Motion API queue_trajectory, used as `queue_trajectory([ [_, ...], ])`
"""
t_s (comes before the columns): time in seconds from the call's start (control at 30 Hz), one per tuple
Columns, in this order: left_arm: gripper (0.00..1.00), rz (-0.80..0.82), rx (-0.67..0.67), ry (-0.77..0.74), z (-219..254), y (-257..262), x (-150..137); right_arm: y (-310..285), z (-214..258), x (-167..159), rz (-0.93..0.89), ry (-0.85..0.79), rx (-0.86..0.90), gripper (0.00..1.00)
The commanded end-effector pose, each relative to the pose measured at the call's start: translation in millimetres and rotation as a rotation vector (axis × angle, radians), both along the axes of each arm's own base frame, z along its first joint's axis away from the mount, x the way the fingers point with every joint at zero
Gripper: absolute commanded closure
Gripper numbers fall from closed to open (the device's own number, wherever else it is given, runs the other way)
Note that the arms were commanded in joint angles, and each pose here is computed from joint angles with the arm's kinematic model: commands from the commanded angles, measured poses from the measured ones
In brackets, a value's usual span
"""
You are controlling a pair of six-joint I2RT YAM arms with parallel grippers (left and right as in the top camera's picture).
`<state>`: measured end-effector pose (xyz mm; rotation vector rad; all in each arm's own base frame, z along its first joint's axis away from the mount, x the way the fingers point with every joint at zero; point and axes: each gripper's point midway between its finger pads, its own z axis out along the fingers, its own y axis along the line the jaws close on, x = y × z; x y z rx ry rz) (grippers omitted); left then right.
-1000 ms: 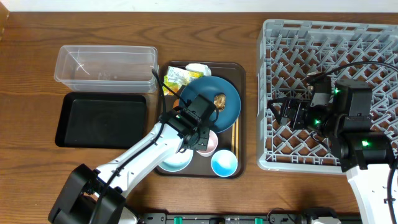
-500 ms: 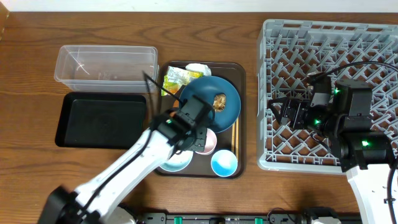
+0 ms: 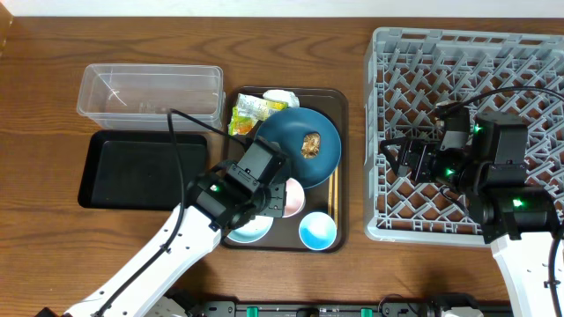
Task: Sort waste into correct bins and load items into the dishwasher rack
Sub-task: 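Grasp the pink cup with the left gripper and lift it, then hand the pink cup from left gripper to right gripper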
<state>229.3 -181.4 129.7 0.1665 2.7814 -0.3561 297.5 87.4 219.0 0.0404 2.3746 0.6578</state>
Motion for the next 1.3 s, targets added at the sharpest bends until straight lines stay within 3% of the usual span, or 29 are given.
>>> queue_trajectory([
  [0.0,0.94,0.017,-0.048,-0.057,20.9,-5.0,7.7,-2.6,11.1,1.1,-0.014,-0.02,0.02,0.18],
  [0.3,0.94,0.031,-0.118,-0.132,52.4,-5.1,14.5,1.2,12.3,-0.5,0.004,-0.019,0.036,0.18],
  [0.43,0.94,0.022,-0.216,-0.126,65.4,-11.4,16.8,6.5,14.3,-2.4,0.029,-0.02,0.057,0.16],
  [0.8,0.94,-0.031,-0.531,-0.09,101.7,-25.7,29.5,44.5,39.8,-18.4,0.285,-0.107,0.194,0.15],
  [1.0,0.94,-0.122,-0.738,-0.137,139.7,-30.9,40.0,90.5,78.5,-44.2,0.546,-0.2,0.369,0.17],
  [1.27,0.94,-0.2,-0.943,-0.102,168.2,-34.0,47.6,141.7,109.3,-69.4,0.736,-0.294,0.435,0.18],
])
